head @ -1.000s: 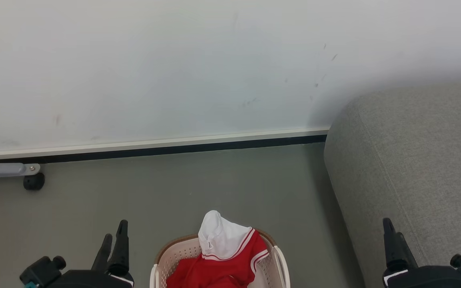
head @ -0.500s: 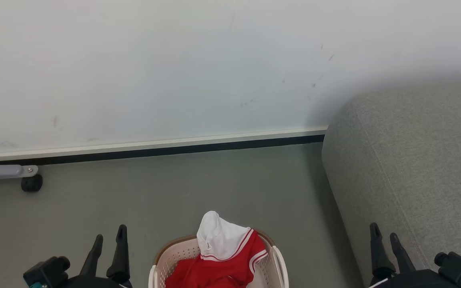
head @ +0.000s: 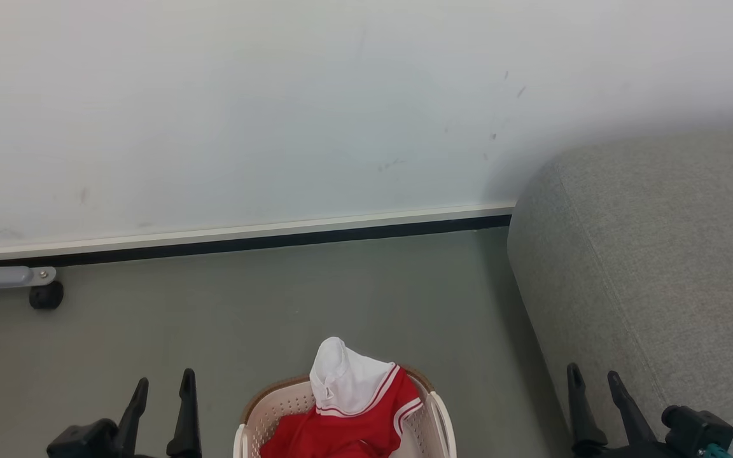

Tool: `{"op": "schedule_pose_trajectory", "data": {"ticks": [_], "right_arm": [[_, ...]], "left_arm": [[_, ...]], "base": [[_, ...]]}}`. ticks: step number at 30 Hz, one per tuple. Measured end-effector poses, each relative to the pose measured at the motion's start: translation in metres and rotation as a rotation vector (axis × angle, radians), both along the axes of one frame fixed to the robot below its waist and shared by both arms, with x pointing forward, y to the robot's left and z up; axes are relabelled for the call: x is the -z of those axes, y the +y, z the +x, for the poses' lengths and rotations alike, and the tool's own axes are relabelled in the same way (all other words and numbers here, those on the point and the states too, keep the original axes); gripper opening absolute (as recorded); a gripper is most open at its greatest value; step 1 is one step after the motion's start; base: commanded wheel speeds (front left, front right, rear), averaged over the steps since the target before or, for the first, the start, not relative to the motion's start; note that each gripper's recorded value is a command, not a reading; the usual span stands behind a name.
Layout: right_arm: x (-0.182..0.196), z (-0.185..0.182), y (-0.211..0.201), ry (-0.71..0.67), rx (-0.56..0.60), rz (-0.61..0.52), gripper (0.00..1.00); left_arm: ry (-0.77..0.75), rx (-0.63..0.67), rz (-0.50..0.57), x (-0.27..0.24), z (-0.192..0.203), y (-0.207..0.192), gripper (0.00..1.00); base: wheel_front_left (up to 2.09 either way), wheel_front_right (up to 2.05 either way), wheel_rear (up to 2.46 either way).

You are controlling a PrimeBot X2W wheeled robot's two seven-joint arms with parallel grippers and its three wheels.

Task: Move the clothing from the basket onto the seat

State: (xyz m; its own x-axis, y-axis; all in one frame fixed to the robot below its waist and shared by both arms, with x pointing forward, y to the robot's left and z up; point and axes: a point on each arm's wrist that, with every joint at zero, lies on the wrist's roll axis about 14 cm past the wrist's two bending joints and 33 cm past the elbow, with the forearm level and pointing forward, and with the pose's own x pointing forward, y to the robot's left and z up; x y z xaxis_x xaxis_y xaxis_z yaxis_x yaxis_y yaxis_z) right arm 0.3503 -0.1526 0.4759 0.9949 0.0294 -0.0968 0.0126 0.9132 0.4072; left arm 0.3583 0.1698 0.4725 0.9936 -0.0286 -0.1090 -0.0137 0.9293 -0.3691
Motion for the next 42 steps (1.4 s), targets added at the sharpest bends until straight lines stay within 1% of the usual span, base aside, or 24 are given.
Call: {"op": "schedule_pose_trajectory", "data": {"ticks": [11, 18, 25, 27, 42], "right_arm": [[-0.011, -0.003, 0.004, -0.07, -0.029, -0.182, 1.0], [-0.019, -0.005, 0.011, -0.123, -0.052, -0.277, 1.0], [-0.023, -0.011, 0.017, -0.167, -0.076, -0.385, 1.0], [-0.024, -0.011, 0.018, -0.172, -0.079, -0.392, 1.0], [-0.024, -0.01, 0.016, -0.17, -0.074, -0.393, 1.0]], "left_arm": [[-0.06, 0.012, 0.166, -0.008, -0.002, 0.0, 1.0], [-0.102, 0.023, 0.278, -0.015, -0.003, -0.001, 1.0], [-0.141, 0.042, 0.369, -0.018, -0.007, -0.005, 1.0], [-0.147, 0.048, 0.391, -0.019, -0.007, -0.006, 1.0], [-0.141, 0.03, 0.391, -0.019, -0.006, 0.0, 1.0]], "base": [[0.0, 0.0, 0.0], [0.0, 0.0, 0.0], [0.0, 0.0, 0.0], [0.0, 0.0, 0.0], [0.0, 0.0, 0.0]]}}
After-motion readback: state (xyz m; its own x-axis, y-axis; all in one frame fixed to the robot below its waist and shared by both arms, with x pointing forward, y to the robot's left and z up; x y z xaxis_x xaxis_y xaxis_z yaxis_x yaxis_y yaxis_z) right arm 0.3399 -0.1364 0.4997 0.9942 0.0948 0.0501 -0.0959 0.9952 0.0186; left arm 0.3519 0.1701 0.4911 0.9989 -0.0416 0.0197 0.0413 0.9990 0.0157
